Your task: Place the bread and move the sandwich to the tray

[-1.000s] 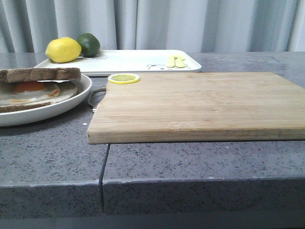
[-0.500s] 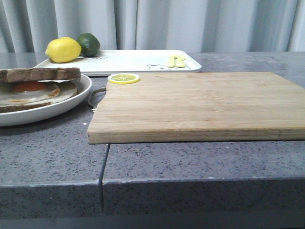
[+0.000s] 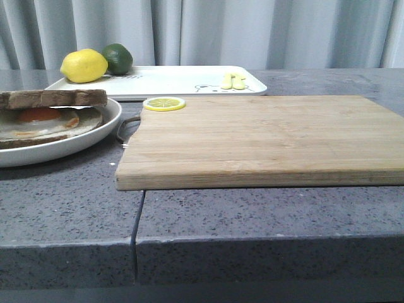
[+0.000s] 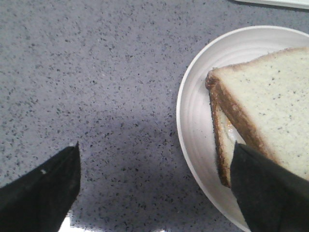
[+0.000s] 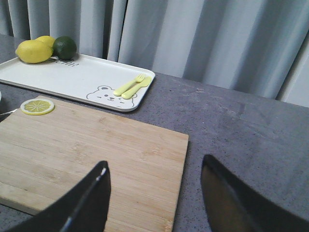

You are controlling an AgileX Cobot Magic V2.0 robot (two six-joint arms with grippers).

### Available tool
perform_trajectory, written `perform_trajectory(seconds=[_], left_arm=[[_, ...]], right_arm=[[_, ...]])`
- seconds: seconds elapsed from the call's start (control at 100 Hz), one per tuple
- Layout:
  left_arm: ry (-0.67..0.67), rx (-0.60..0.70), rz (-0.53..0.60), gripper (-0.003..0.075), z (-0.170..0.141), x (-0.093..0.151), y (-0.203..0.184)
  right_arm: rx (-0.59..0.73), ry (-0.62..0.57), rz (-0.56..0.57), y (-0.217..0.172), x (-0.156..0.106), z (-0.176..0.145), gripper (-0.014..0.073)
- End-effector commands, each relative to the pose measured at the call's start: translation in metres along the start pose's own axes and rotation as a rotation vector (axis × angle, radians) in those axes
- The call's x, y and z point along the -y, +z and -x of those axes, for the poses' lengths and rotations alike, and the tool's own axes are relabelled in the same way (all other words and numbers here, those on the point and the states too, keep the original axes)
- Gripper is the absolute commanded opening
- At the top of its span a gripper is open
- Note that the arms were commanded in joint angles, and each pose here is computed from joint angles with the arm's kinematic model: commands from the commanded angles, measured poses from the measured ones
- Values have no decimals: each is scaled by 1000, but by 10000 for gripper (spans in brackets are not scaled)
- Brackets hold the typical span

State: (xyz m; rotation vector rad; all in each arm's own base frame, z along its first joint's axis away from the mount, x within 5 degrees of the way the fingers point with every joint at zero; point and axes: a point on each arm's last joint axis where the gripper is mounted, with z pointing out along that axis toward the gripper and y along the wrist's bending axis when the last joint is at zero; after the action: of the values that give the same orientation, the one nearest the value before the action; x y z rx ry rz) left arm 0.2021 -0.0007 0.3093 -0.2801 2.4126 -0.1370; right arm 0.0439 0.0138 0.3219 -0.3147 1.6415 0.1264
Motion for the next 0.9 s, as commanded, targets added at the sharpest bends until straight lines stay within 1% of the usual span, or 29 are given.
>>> perform_trajectory(seconds=[0.0, 0.11, 0.4, 0.89], left_arm=[[-50, 102, -50, 578, 9, 4, -2], [-86, 101, -74, 578, 7, 5, 4], [-121, 23, -72, 578, 8, 6, 30], [-129, -22, -50, 578, 9, 5, 59]], right_arm=[[98, -5, -24, -2, 3, 15, 428], [101, -5, -25, -2, 3, 15, 428], [106, -5, -26, -2, 3, 16, 428], [106, -5, -26, -2, 3, 16, 428]])
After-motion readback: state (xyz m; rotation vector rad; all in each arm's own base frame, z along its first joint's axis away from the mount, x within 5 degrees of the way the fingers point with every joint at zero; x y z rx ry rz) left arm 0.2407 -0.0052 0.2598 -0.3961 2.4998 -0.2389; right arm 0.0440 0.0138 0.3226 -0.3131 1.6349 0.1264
